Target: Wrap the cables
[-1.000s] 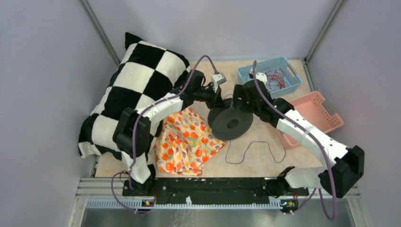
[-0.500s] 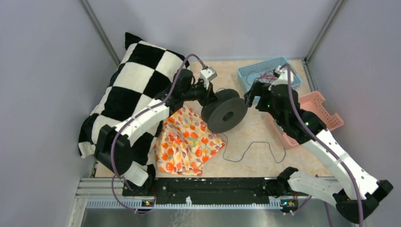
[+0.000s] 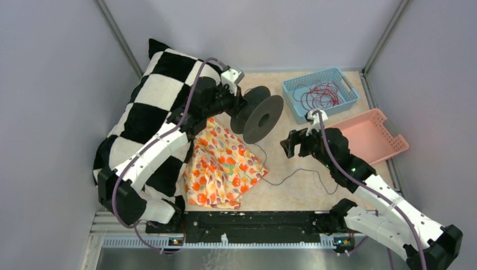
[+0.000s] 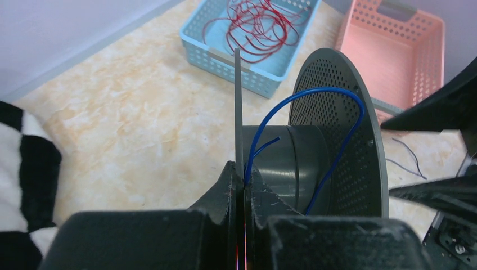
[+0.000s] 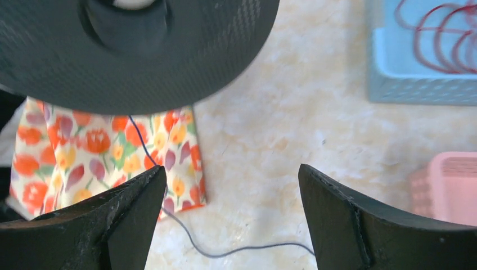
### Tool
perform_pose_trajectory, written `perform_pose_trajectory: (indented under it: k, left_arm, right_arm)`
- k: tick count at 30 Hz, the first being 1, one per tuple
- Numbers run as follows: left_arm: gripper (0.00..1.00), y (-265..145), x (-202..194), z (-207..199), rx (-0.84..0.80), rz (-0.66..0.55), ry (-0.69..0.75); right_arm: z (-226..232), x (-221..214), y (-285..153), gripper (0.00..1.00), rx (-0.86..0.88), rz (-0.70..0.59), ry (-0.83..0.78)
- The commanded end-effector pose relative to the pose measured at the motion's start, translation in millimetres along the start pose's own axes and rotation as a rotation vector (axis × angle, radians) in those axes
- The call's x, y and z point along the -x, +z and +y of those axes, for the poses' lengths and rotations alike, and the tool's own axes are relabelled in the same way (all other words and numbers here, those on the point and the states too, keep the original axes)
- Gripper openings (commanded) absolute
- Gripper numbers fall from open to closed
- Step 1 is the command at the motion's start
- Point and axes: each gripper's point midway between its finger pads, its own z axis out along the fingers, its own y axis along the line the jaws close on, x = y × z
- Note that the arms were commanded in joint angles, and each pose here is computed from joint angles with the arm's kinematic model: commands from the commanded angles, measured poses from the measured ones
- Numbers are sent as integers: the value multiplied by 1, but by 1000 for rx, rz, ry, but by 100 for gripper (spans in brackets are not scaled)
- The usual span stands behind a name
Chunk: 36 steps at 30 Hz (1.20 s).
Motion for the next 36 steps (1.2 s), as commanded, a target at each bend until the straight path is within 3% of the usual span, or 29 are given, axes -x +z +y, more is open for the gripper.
perform_pose_trajectory:
  k: [1, 7, 15, 21, 29, 31, 32, 34, 36]
  left_arm:
    - [0, -50, 93, -3, 93, -253, 7]
    - [0, -75, 107, 19, 255, -315, -17]
    - [0, -92, 121, 23, 307, -368, -64]
    - [0, -99, 132, 18, 297, -392, -82]
    - [0, -106, 132, 18, 308, -412, -109]
    - [0, -108, 133, 18, 310, -417, -117]
    - [0, -110, 133, 18, 311, -421, -119]
    - [0, -114, 135, 18, 316, -430, -121]
    - [0, -116, 136, 18, 323, -435, -118]
  right_arm:
    - [36, -1, 9, 87, 219, -57, -3]
    - [60, -18, 17, 88, 351, -17, 54]
    - [98, -21, 18, 88, 509, -138, 49]
    - [106, -36, 49, 89, 466, -165, 44]
    - [134, -22, 92, 88, 500, -241, 112]
    - [138, -15, 97, 80, 509, -273, 157]
    - [139, -12, 99, 69, 509, -287, 183]
    - [139, -11, 106, 40, 495, -288, 237]
    - [142, -14, 113, 0, 493, -253, 251]
